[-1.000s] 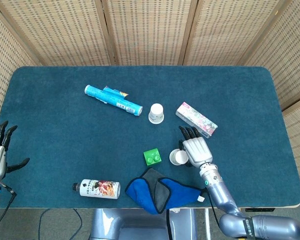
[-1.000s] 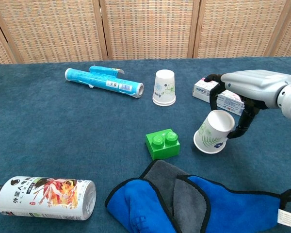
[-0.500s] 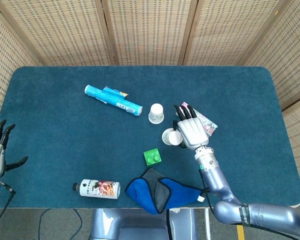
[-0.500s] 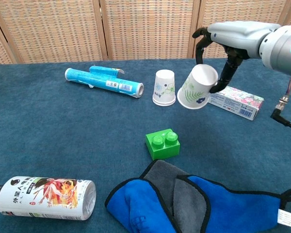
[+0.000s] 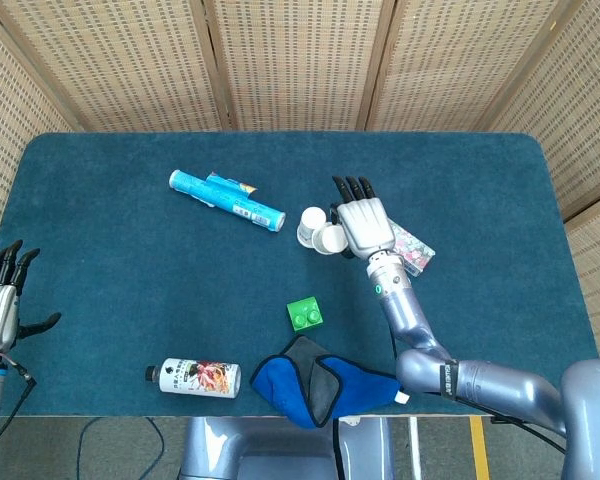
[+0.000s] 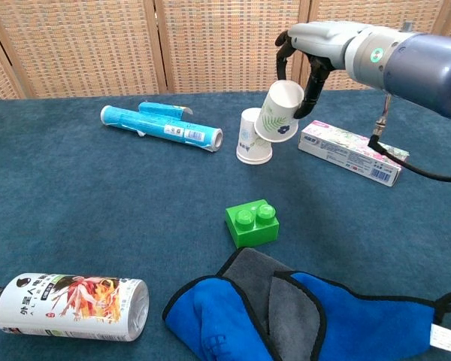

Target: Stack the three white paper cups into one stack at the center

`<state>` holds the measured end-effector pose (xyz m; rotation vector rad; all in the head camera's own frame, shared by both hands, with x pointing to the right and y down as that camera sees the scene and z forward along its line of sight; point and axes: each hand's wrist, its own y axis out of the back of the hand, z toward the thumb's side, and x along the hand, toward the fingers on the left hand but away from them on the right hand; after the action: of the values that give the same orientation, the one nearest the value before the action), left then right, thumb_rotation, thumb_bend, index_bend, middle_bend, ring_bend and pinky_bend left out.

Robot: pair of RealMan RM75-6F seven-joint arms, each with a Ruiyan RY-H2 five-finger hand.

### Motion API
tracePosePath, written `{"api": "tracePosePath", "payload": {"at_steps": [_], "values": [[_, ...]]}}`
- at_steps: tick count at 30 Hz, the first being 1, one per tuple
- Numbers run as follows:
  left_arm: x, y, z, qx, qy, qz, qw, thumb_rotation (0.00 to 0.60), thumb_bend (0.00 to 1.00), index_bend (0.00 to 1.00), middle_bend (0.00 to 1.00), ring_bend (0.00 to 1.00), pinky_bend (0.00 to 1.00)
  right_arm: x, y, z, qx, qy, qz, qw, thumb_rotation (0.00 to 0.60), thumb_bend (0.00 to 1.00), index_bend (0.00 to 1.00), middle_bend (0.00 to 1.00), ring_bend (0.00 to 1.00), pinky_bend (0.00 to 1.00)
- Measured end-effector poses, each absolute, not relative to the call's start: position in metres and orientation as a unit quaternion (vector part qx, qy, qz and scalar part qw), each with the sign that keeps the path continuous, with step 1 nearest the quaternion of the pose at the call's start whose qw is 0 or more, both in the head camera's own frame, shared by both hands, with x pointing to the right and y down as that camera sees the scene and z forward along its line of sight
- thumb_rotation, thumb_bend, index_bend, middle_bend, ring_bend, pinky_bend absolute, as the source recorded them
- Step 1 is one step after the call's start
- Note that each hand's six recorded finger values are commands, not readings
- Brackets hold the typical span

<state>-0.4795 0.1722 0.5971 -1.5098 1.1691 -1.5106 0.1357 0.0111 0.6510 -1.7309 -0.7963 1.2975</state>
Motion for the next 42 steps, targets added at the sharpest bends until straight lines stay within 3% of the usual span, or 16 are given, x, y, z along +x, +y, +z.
{"api": "tracePosePath", "payload": {"at_steps": [31, 34, 39, 42], "values": [[-0.490, 0.167, 0.604, -0.573, 0.452, -0.598, 0.332, 0.600, 0.16, 0.12, 0.00, 0.00, 0.00, 0.105, -0.028, 0.673, -0.690, -0.317, 0.511, 0.403, 0.600, 0.13, 0.54, 0.11, 0.00, 0.12], [-0.489, 0.168, 0.607, -0.575, 0.450, -0.598, 0.330, 0.600, 0.16, 0.12, 0.00, 0.00, 0.00, 0.104, -0.031, 0.675, -0.687, -0.317, 0.511, 0.408, 0.600, 0.13, 0.50, 0.10, 0.00, 0.12], [-0.486, 0.168, 0.608, -0.583, 0.447, -0.595, 0.325, 0.600, 0.16, 0.13, 0.00, 0.00, 0.00, 0.108, -0.035, 0.680, -0.681, -0.314, 0.518, 0.412, 0.600, 0.13, 0.34, 0.06, 0.00, 0.11], [-0.486, 0.168, 0.609, -0.583, 0.446, -0.596, 0.326, 0.600, 0.16, 0.12, 0.00, 0.00, 0.00, 0.112, -0.034, 0.682, -0.680, -0.313, 0.522, 0.409, 0.600, 0.13, 0.29, 0.04, 0.00, 0.11]]}}
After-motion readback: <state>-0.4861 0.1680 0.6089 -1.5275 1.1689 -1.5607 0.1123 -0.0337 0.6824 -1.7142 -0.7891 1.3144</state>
